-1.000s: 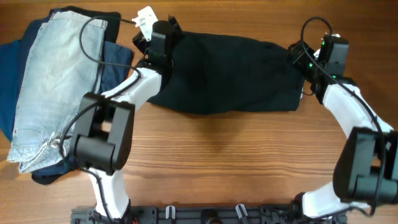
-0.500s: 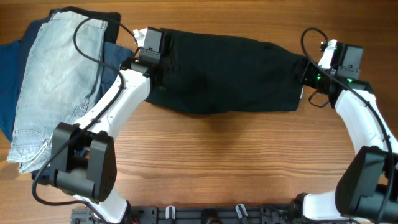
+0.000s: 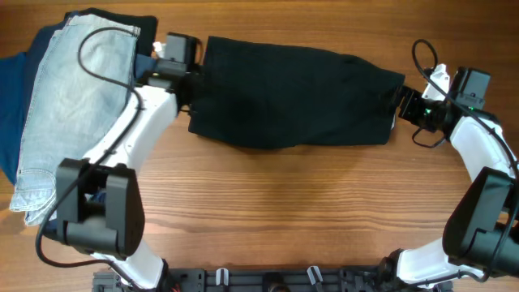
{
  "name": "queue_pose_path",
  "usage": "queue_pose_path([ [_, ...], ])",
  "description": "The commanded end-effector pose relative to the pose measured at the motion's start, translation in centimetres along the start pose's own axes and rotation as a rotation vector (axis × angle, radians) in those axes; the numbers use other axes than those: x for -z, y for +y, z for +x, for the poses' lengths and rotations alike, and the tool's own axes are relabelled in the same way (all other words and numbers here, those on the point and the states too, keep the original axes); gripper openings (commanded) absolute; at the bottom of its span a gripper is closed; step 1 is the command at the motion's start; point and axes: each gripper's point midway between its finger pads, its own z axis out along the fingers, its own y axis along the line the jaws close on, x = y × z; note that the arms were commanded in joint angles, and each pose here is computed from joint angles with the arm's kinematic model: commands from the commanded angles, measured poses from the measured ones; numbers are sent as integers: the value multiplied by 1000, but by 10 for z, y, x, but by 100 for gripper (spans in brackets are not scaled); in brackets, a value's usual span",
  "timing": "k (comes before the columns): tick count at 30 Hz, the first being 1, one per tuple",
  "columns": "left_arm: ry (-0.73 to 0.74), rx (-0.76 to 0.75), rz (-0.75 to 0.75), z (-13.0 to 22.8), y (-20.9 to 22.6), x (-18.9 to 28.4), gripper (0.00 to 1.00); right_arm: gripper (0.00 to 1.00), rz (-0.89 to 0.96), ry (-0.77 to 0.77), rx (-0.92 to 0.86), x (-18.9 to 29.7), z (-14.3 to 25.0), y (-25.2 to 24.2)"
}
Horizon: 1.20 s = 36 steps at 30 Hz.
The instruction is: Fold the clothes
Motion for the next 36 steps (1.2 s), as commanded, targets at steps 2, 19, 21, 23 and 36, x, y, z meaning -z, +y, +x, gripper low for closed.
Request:
queue_pose_path([
  [2,62,37,54,2,11,-7,100,100,-18,33,5,-15,29,-7],
  [19,131,32,-41,20,33,-6,100,29,-143,83,-46,-52,54,3],
  [21,135,33,-43,21,33,-6,100,14,-143,59,-73,-51,47,2],
  [23,138,32,-44,22,34,-6,100,4,-144,47,-123,-45,42,-2],
  [36,169,33,-60,29,37,-4,100,4,-53,-66,-233,60,-18,-37],
])
